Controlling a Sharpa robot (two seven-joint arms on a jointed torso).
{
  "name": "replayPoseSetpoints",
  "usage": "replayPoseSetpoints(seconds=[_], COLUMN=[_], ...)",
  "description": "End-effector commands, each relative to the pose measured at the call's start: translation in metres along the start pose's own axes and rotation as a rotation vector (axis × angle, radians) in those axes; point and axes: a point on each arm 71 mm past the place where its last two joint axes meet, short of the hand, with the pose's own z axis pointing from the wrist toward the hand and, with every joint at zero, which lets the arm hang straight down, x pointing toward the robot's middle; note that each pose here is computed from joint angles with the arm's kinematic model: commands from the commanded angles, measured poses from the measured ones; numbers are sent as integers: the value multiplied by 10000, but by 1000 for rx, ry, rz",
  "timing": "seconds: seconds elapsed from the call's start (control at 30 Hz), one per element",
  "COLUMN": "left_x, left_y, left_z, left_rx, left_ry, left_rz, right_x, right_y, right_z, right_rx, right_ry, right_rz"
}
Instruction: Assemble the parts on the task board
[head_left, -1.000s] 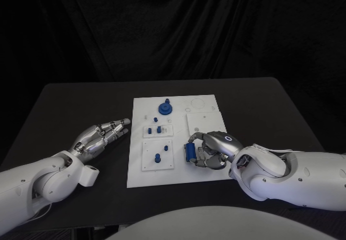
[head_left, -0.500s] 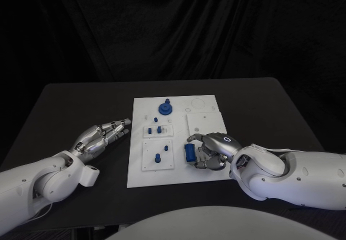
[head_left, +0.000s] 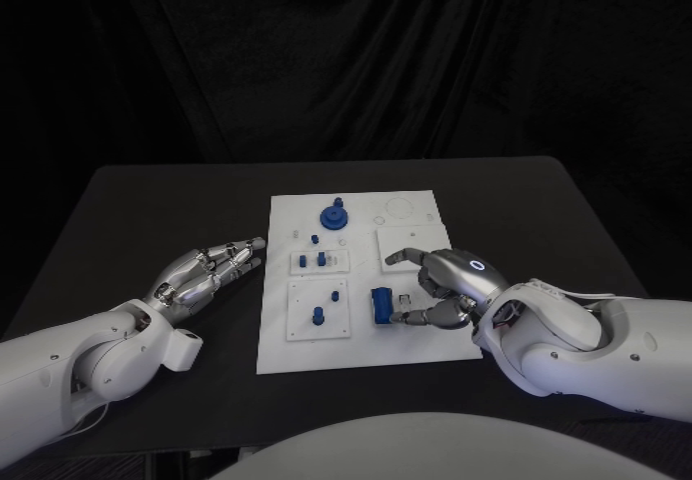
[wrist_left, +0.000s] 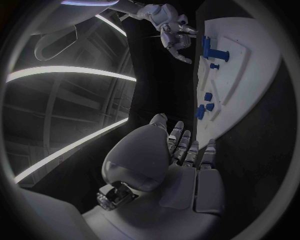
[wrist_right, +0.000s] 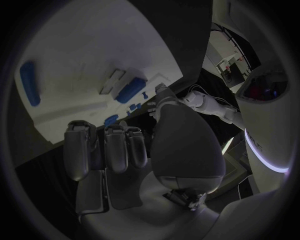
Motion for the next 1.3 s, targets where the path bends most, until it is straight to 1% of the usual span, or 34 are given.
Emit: replayPoseSetpoints(seconds=[0.03, 0.07, 0.1, 0.13, 0.2, 0.23, 0.27, 0.3, 0.37, 0.43, 0.53, 0.63, 0.73, 0.93, 1.3], left_x=[15, 14, 13, 13, 16, 20, 23, 30, 39, 45, 51, 48, 40, 34, 31], left_y=[-9, -10, -11, -13, -18, -22, -25, -31, -38, -42, -45, -42, -35, -24, -11], left_z=[3, 3, 2, 1, -1, -2, -3, -6, -9, -11, -11, -5, 1, 11, 26], left_rx=[17, 18, 20, 22, 28, 31, 34, 39, 45, 48, 51, 50, 46, 37, 30], left_ry=[4, 3, 1, 0, -3, -5, -5, -7, -7, -6, -4, -5, -5, -3, 1], left_rz=[-8, -8, -7, -7, -5, -4, -4, -3, -3, -4, -5, -4, -4, -4, -5], right_x=[-294, -350, -440, -507, -643, -705, -733, -773, -787, -780, -744, -678, -627, -508, -350], right_y=[59, 58, 50, 38, -9, -46, -71, -132, -220, -312, -444, -546, -609, -688, -689], right_z=[-4, -2, 3, 8, 22, 28, 29, 26, 16, 3, -30, -96, -144, -219, -238], right_rx=[-56, -56, -50, -39, -5, 22, 41, 94, 173, 251, 347, 412, 458, 516, 515], right_ry=[-167, -181, -198, -205, -209, -201, -191, -156, -90, -21, 61, 115, 158, 236, 273], right_rz=[23, 22, 20, 18, 9, 2, -4, -20, -49, -83, -128, -179, -235, -301, -314])
